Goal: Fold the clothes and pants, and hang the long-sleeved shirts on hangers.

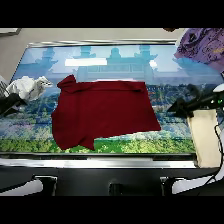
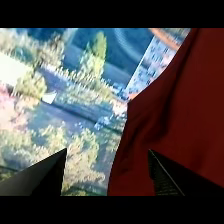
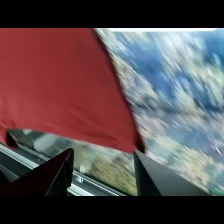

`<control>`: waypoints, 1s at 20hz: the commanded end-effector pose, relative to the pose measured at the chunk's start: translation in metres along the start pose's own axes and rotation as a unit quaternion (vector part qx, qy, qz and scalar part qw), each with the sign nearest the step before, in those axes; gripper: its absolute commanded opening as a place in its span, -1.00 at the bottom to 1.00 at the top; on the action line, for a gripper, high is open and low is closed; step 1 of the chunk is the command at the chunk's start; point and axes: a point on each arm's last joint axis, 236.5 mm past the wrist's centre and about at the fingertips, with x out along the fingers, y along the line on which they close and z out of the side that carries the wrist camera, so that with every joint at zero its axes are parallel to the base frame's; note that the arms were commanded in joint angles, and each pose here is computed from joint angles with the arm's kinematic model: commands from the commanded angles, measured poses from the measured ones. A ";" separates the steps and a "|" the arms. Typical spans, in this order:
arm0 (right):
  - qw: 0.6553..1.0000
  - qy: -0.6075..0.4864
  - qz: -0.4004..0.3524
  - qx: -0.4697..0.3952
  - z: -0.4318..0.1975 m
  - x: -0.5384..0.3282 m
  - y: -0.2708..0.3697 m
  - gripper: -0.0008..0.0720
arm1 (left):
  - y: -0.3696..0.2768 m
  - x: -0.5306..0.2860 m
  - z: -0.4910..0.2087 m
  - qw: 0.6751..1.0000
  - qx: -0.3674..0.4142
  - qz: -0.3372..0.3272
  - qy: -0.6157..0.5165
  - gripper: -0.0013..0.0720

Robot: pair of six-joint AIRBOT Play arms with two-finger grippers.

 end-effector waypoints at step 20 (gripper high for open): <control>0.996 0.038 0.070 0.032 -0.051 0.076 -0.022 0.36 | 0.004 0.012 -0.016 1.000 -0.018 -0.001 0.013 0.60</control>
